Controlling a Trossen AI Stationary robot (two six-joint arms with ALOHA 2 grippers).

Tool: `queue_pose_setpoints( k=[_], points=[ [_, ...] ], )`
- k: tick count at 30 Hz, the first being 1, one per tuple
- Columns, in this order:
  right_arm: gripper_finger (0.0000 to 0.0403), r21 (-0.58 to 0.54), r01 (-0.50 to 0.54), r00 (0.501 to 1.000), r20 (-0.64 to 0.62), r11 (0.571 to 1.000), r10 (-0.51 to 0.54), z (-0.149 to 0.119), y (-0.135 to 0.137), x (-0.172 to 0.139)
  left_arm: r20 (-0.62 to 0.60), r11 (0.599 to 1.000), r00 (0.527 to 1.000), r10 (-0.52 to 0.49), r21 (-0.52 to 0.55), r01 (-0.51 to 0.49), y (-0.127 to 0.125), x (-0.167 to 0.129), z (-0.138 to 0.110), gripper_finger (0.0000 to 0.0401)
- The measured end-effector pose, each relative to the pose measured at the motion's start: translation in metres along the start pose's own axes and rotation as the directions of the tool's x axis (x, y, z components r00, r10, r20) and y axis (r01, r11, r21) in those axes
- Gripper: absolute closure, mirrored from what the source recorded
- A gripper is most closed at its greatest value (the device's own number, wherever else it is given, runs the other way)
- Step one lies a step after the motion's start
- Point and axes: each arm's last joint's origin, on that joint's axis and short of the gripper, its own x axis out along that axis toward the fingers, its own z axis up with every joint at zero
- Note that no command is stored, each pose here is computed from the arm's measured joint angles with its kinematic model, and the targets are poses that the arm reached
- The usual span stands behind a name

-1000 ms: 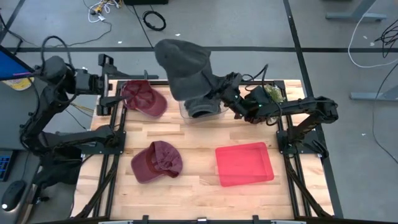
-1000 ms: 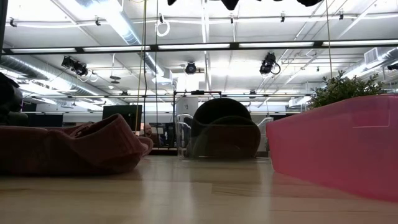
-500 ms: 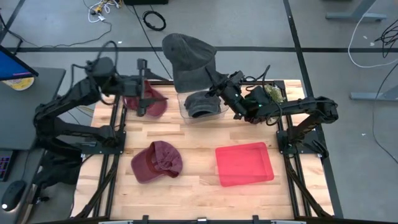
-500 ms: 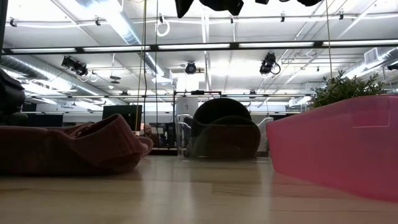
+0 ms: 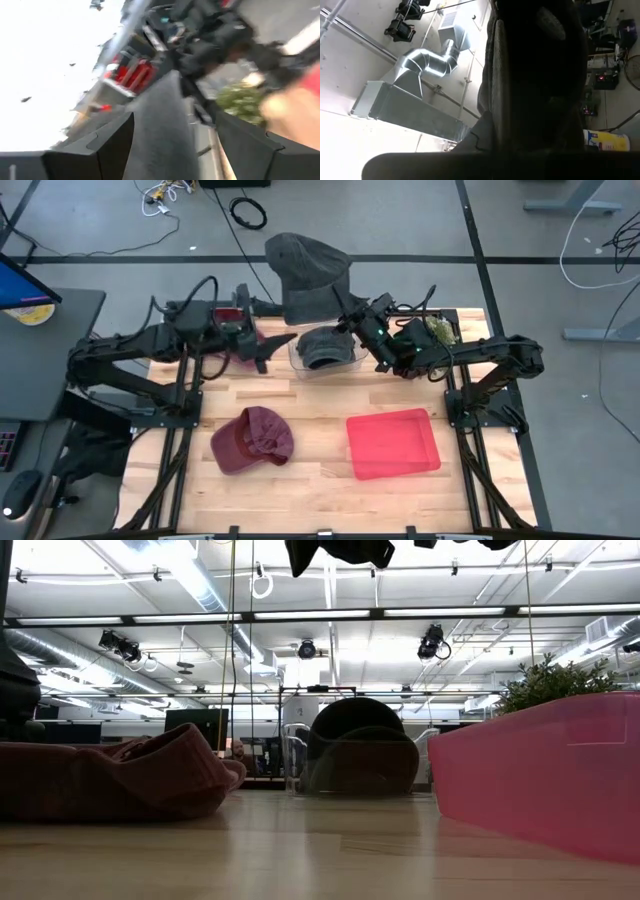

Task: Pick & Place hat
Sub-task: Put the black cap into the transparent bin

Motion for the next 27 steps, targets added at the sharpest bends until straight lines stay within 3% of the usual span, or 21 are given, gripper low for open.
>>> queue_pose_setpoints(
  k=[5, 7, 12, 22, 27],
  points=[
    [0.0396, 0.008, 0.002, 1.0, -0.001, 1.0, -0.002, 0.0, 0.0, 0.0, -0.019, 0.992, 1.0, 0.02, 0.126, -0.017, -0.017, 0.019, 0.008, 0.0117],
    [0.0396, 0.008, -0.002, 1.0, -0.004, 1.0, 0.002, -0.001, 0.0, 0.0, -0.085, 0.984, 0.996, 0.034, 0.178, -0.018, -0.025, 0.026, 0.007, 0.0117],
    [0.0397, -0.003, 0.009, 1.0, -0.012, 1.0, -0.009, -0.003, -0.001, -0.002, -0.25, 0.961, 0.947, 0.2, 0.241, -0.139, -0.033, 0.043, 0.006, 0.0117],
    [0.0394, -0.008, 0.023, 0.999, -0.04, 1.0, -0.023, -0.008, -0.001, -0.005, -0.284, 0.943, 0.91, 0.302, 0.228, -0.242, -0.027, 0.045, 0.008, 0.0121],
    [0.0379, -0.025, 0.044, 0.998, -0.044, 0.999, -0.046, -0.009, -0.003, -0.005, -0.317, 0.939, 0.893, 0.32, 0.232, -0.255, -0.028, 0.043, 0.009, 0.0176]
  ],
)
